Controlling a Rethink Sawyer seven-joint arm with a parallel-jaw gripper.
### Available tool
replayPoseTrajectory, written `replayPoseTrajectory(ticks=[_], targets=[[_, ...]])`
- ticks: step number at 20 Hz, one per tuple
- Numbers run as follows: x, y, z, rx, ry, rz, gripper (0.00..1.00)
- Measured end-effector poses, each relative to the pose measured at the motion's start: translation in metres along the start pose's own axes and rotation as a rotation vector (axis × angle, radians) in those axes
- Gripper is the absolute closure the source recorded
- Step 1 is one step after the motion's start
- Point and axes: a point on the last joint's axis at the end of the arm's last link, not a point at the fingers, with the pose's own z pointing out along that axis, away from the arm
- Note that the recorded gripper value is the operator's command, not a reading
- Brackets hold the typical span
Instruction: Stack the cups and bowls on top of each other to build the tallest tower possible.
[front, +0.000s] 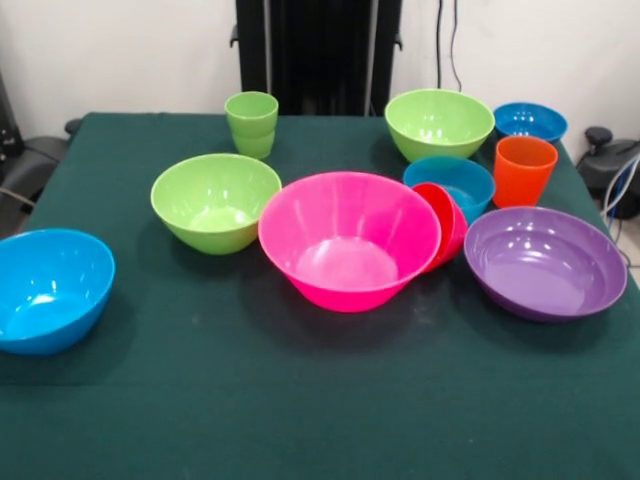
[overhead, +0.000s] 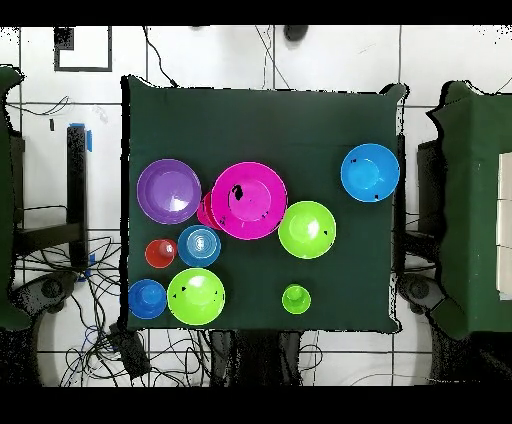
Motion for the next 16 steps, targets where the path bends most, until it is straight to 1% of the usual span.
replayPoseTrajectory(ticks=[3, 5, 6, 8, 10, 12, 16], targets=[[0.002, -0.001, -0.004, 0.003, 0.018, 0.0, 1.0], [0.004, -0.001, -0.009, 0.004, 0.038, -0.003, 1.0], [0.009, 0.001, -0.017, 0.004, 0.07, -0.008, 1.0], [0.017, 0.005, -0.025, 0.0, 0.1, -0.02, 1.0], [0.026, 0.013, -0.031, -0.006, 0.115, -0.04, 1.0], [0.04, 0.033, -0.041, -0.021, 0.115, -0.08, 1.0], [0.062, 0.066, -0.054, -0.043, 0.098, -0.118, 1.0]])
